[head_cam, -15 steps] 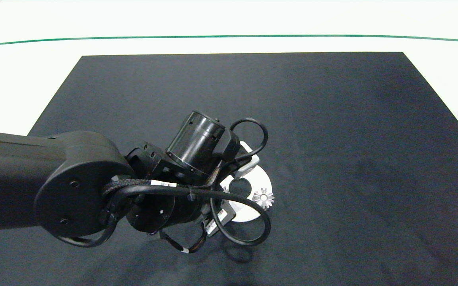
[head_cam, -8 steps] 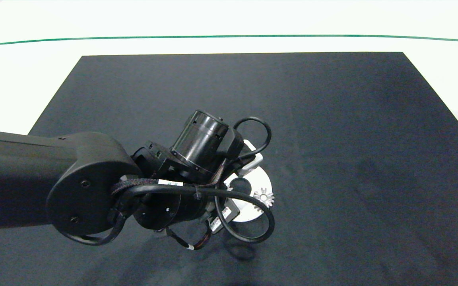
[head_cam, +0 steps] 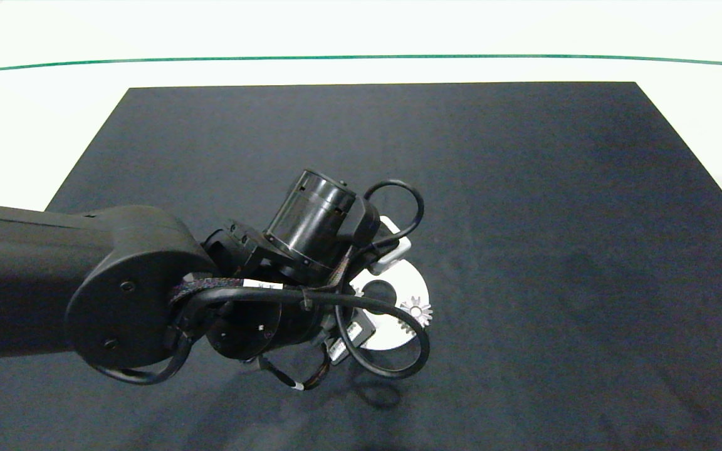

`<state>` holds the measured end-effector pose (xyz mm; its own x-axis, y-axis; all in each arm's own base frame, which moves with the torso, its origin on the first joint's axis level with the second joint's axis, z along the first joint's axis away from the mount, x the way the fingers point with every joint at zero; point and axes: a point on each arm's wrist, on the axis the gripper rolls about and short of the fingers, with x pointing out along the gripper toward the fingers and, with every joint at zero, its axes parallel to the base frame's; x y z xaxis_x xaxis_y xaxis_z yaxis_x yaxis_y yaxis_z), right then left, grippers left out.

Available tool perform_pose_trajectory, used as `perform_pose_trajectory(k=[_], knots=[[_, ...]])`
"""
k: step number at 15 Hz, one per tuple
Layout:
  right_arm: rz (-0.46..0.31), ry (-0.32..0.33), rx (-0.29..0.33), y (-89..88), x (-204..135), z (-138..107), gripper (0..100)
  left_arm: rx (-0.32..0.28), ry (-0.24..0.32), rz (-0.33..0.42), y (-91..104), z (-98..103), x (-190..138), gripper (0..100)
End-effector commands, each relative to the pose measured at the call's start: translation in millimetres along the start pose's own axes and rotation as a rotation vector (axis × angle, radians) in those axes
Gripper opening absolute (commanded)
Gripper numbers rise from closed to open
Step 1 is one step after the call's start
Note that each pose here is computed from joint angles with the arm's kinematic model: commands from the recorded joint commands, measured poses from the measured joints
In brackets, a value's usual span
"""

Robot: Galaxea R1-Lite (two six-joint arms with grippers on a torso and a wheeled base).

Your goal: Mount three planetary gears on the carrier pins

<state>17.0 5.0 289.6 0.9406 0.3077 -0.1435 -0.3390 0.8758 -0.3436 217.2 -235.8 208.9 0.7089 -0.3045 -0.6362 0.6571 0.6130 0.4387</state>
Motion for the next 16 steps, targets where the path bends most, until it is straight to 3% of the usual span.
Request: perform_pose_trajectory(k=[1, 6, 9, 16], knots=[[0.0, -0.004, -0.002, -0.1, -1.7, -0.2, 100, -0.003, -0.007, 0.01, 1.7, 0.2, -4.1, 19], [0.004, -0.007, -0.003, -0.1, -2.1, -0.2, 100, -0.018, -0.005, 0.035, -0.4, -0.3, -3.0, 19], [0.003, -0.01, -0.003, -0.1, -3.0, -0.3, 100, -0.037, -0.044, 0.055, -0.9, -2.4, 1.4, 19], [0.003, -0.01, -0.003, -0.1, -3.0, -0.3, 100, -0.039, -0.042, 0.056, -1.0, -6.6, -0.7, 19]])
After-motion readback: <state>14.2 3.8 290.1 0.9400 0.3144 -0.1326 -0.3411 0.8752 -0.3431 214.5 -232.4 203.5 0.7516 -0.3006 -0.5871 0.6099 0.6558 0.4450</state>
